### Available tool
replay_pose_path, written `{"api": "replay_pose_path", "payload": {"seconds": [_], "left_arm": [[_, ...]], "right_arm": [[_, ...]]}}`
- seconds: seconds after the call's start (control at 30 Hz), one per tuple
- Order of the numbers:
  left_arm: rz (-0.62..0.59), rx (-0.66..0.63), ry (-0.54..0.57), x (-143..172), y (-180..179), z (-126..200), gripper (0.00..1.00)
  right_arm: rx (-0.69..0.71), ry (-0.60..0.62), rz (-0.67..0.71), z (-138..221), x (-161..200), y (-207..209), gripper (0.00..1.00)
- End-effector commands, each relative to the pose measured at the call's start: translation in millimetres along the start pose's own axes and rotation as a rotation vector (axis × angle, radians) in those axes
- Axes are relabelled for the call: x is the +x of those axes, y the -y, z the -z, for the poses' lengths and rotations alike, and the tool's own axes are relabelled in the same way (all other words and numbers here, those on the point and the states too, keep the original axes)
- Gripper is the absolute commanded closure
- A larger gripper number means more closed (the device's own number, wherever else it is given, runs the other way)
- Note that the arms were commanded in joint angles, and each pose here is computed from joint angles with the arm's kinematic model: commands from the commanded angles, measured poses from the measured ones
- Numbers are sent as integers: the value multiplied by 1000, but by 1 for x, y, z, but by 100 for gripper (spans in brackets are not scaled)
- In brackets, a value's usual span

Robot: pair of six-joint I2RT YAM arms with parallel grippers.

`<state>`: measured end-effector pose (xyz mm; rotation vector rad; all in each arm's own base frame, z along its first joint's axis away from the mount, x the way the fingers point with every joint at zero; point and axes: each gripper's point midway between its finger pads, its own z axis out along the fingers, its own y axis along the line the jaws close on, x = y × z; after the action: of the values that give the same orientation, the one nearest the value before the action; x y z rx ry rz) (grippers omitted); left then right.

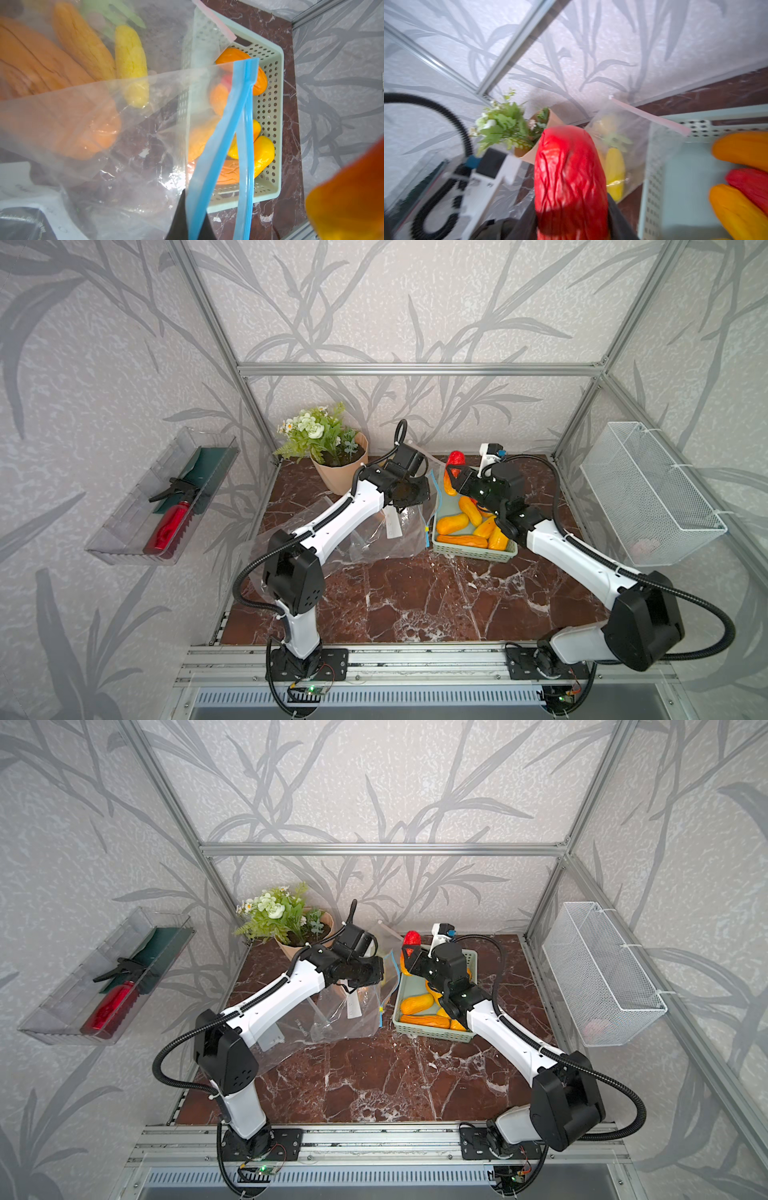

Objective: Place the mango in a zip-top bag and seal the zipper
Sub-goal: Pick up the mango from the basket, then place the mango in the zipper food storage bag.

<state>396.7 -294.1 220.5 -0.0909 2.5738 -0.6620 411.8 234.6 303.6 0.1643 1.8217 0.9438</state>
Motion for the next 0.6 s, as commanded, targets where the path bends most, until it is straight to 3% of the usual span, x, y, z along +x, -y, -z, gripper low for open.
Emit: {"api": "replay_pose_path", "payload": {"seconds": [0.0,0.4,0.57], "left_arm": [[47,28,-11,-10,9,11,100],[162,77,16,-34,15,30,100],[189,85,67,-46,14,41,100]], "right_arm": [[-131,16,1,-9,10,-25,78],[-94,-60,24,-26,42,-21,74],[37,-135,79,-17,54,-5,56]]}}
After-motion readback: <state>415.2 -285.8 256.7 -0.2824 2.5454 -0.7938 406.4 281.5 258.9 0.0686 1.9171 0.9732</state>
